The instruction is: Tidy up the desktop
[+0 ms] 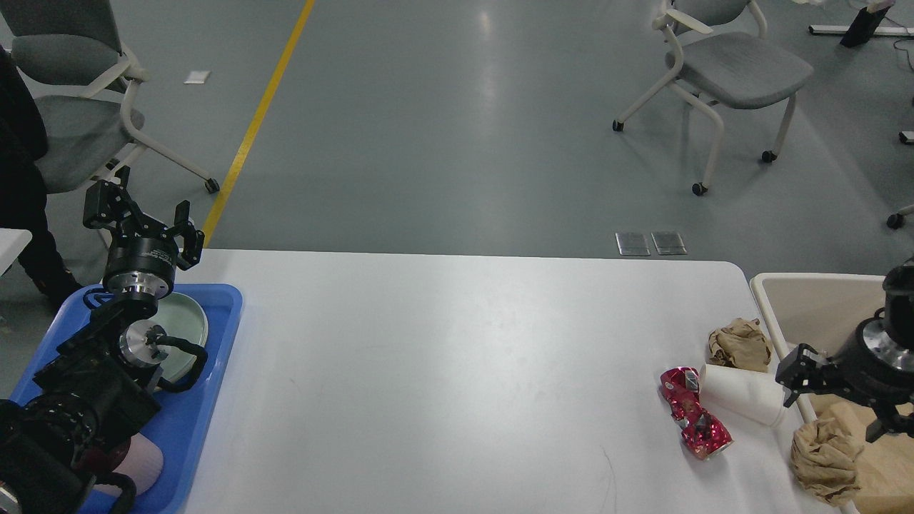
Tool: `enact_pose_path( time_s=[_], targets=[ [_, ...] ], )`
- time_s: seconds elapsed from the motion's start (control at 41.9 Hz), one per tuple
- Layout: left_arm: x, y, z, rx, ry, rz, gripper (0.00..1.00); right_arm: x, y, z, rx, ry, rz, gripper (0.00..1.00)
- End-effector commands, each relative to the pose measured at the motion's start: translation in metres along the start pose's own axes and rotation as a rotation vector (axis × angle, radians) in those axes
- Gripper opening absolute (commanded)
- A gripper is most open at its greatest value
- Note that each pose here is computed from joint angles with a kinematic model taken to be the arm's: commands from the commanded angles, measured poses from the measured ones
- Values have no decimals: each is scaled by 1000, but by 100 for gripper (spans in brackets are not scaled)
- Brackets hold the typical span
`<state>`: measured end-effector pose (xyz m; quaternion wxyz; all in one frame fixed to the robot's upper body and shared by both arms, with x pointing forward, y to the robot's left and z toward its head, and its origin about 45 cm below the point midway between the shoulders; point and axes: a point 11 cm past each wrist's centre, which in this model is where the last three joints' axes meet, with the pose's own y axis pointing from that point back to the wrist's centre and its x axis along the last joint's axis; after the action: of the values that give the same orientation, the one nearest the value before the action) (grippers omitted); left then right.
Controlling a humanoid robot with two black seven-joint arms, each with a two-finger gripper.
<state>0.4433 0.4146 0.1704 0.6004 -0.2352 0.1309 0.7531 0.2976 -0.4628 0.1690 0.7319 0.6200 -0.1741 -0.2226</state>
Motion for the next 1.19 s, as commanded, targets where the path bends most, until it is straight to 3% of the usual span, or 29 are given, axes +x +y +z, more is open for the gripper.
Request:
enact_pose_path(
  time_s=[0.0,0.287,0.717,0.788,0.836,0.932,1.003,1.171],
  targets=[
    [0,0,0,0,0,0,97,-5,-24,13,-24,-29,-1,100],
    [0,0,0,0,0,0,97,-3,-60,41,-89,-77,65,100],
    [0,0,0,0,0,0,97,-15,-91,41,-59,-138,122,98],
    [0,0,0,0,0,0,97,-12,-91,40,-56,-144,153,86],
    [0,0,0,0,0,0,97,-15,-92,38,-50,-146,149,73],
    [0,0,0,0,0,0,97,-22,-94,35,-42,-142,121,27],
    [0,0,0,0,0,0,97,-30,-96,35,-38,-144,84,0],
    [0,0,0,0,0,0,97,-31,-93,33,-22,-153,56,0]
  ],
)
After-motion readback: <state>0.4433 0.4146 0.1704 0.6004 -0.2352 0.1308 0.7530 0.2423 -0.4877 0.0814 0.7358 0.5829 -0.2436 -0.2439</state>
